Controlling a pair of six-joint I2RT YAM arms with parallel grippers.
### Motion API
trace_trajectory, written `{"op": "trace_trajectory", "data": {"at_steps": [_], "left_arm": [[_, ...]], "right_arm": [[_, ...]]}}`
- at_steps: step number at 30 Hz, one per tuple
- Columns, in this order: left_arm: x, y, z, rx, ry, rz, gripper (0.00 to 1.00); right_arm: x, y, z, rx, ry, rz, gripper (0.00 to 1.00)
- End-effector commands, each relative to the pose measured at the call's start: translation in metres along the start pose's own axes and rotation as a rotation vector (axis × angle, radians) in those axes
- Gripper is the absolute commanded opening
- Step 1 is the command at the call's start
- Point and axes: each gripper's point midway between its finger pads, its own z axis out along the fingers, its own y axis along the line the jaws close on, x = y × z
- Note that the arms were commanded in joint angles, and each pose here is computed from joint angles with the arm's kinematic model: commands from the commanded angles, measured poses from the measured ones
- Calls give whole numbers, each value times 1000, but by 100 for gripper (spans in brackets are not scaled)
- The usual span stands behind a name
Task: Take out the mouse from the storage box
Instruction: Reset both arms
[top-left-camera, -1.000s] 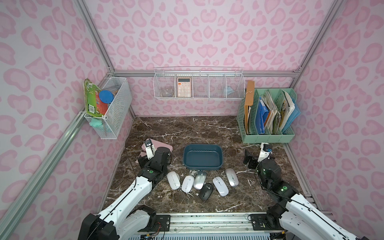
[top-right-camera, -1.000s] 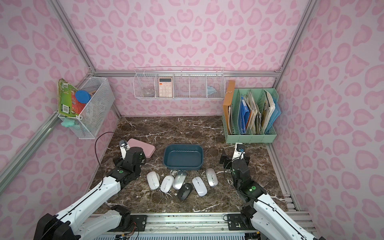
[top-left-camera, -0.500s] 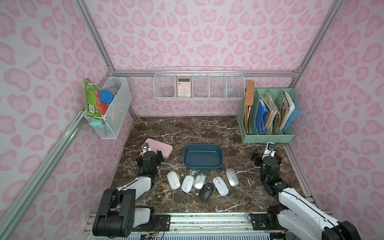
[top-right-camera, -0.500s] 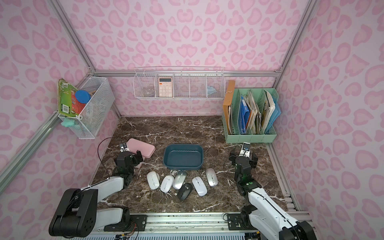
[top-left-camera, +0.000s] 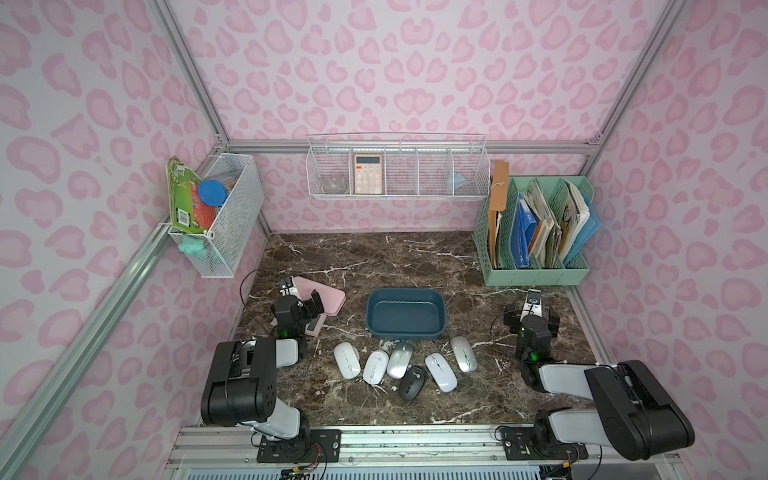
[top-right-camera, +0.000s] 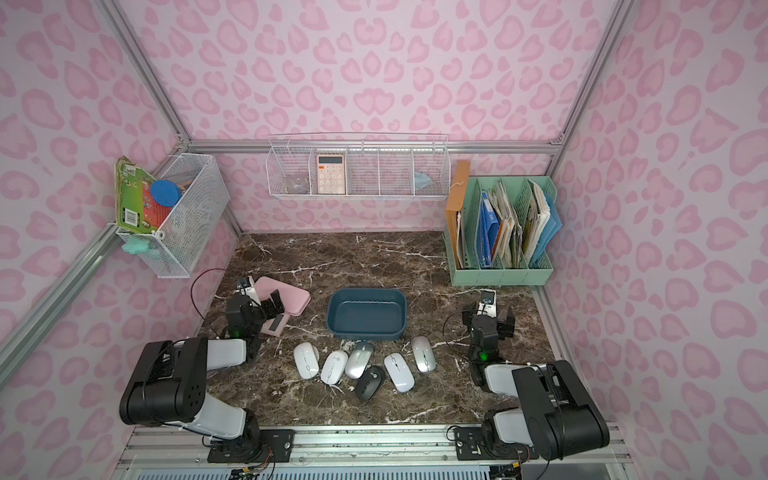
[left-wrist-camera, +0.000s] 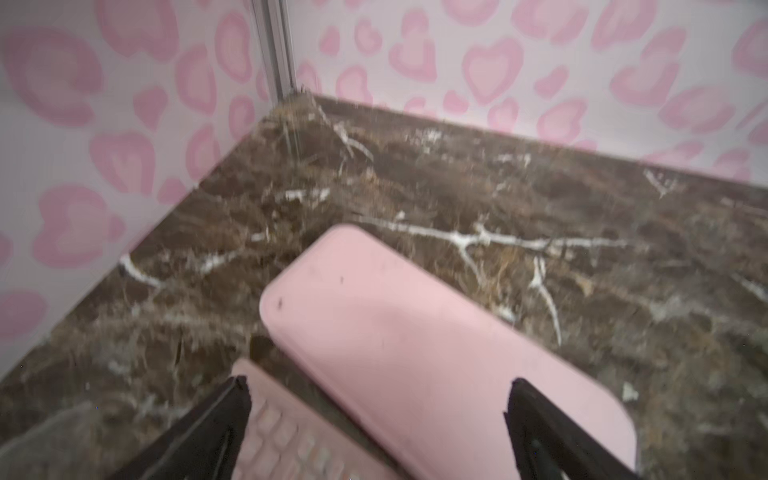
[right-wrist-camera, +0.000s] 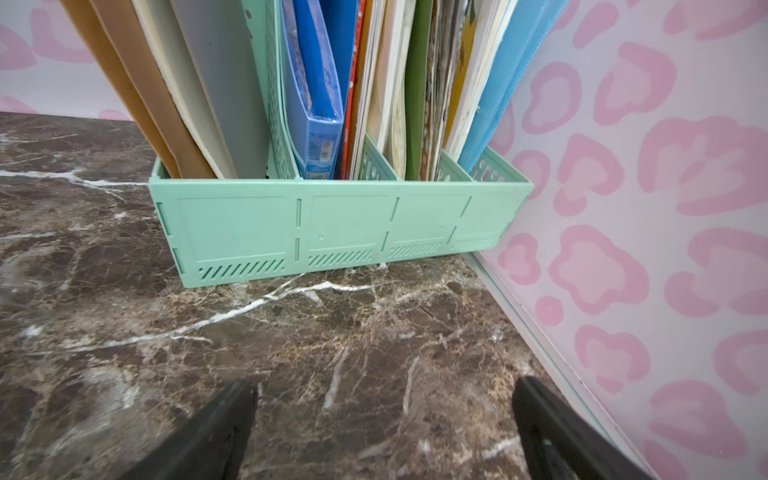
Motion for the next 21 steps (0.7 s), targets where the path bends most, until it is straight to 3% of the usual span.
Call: {"op": "trace_trajectory", "data": {"at_steps": [1,6,9,11,13,16,21], "left_arm": [[17,-1,0,10,83,-19,99],[18,-1,0,7,89,-17,99],[17,-4,1,3,88,-6,99],[18,-3,0,3,91,-6,99],[18,-2,4,6,107,-15,100],[18,-2,4,8,110,-19,100],[18,-3,0,14,95,-11,99]], "right_arm": [[-44,5,-3,-87,-202,51,99],[-38,-2,-4,-182,-287,131,100],[-25,16,14,-248,-164,89,100],[-31,13,12,-230,-215,99,100],[-26,14,19,-230,-154,95,100],[-31,12,17,-217,-196,104,100],[-25,12,24,-203,-139,104,100]]}}
